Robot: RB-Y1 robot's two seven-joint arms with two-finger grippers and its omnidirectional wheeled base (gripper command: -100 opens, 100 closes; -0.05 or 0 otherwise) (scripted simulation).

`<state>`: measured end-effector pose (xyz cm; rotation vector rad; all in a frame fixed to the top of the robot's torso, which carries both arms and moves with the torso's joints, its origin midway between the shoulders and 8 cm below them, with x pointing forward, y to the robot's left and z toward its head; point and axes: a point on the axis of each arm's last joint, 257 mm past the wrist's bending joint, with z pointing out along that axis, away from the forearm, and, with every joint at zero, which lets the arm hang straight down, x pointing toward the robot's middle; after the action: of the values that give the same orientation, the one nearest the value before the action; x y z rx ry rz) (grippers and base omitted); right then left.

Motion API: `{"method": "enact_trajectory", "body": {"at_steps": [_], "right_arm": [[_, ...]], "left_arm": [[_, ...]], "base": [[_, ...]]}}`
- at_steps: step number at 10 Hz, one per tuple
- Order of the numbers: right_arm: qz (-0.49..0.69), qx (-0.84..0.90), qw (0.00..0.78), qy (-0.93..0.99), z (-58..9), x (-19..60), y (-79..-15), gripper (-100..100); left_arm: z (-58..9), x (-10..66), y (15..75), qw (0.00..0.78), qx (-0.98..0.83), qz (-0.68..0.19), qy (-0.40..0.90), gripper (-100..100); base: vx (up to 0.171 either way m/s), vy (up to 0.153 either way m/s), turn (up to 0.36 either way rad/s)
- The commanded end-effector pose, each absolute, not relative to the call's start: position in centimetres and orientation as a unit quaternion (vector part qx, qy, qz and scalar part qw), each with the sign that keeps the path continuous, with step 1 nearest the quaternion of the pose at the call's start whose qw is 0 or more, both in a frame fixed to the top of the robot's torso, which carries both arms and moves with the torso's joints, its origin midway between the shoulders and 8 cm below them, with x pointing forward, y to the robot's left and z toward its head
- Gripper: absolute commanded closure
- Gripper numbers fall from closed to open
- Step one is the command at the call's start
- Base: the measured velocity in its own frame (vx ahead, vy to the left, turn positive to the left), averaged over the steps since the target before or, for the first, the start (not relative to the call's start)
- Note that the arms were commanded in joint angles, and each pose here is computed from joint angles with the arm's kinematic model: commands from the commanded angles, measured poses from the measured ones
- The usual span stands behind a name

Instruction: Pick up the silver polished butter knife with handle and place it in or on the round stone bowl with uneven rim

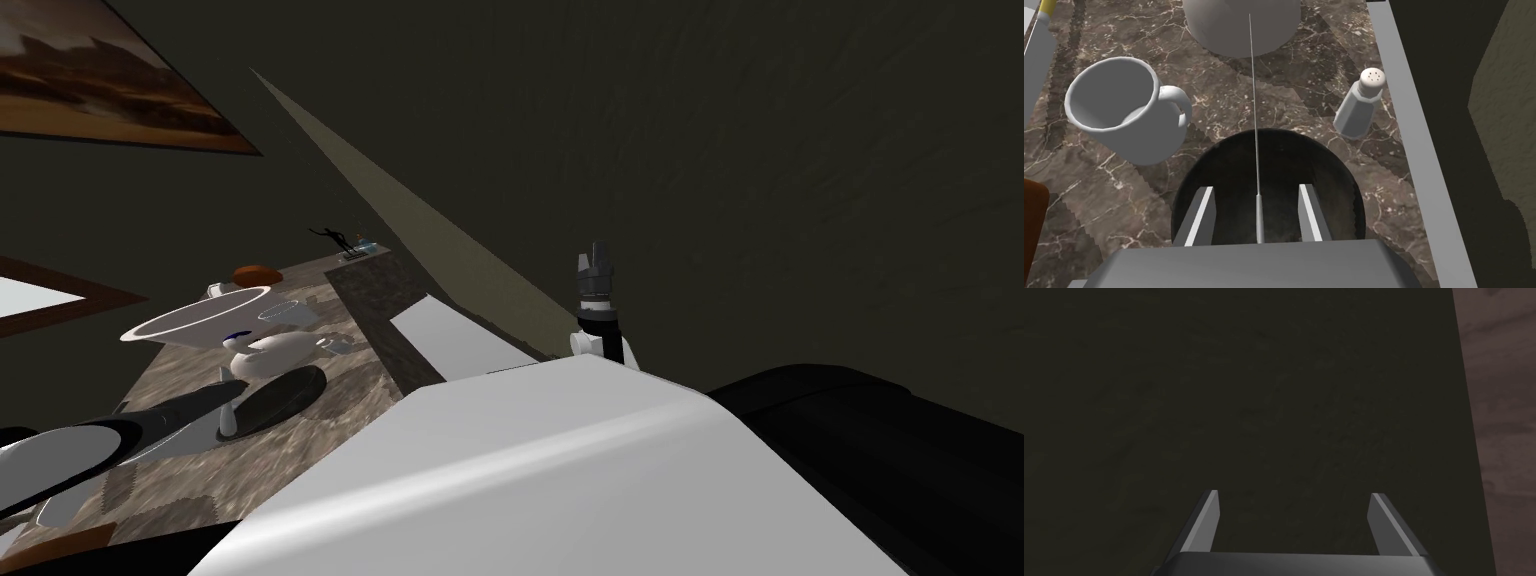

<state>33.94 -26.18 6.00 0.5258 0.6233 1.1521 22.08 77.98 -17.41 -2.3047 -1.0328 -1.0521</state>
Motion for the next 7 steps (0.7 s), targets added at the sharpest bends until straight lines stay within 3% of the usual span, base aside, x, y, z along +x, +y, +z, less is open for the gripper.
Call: {"method": "enact_trajectory", "body": {"at_steps": [1,4,5,6,7], "right_arm": [[0.529,0.242,0.761,0.286,6.0,33.9,-26.2,0],[0.529,0.242,0.761,0.286,6.0,33.9,-26.2,0],[0.529,0.242,0.761,0.286,6.0,33.9,-26.2,0],[0.529,0.242,0.761,0.286,6.0,33.9,-26.2,0],[0.529,0.242,0.761,0.286,6.0,33.9,-26.2,0]], "left_arm": [[-17.4,22.1,78.0,0.201,-0.825,-0.377,-0.37,-100],[-17.4,22.1,78.0,0.201,-0.825,-0.377,-0.37,-100],[-17.4,22.1,78.0,0.201,-0.825,-0.377,-0.37,0],[-16.2,22.1,77.9,0.203,-0.823,-0.376,-0.373,-100],[-15.7,22.1,77.9,0.204,-0.823,-0.376,-0.375,-100]], "base": [[0.0,0.0,0.0],[0.0,0.0,0.0],[0.0,0.0,0.0],[-0.018,0.009,-0.057],[-0.04,0.023,-0.059]]}}
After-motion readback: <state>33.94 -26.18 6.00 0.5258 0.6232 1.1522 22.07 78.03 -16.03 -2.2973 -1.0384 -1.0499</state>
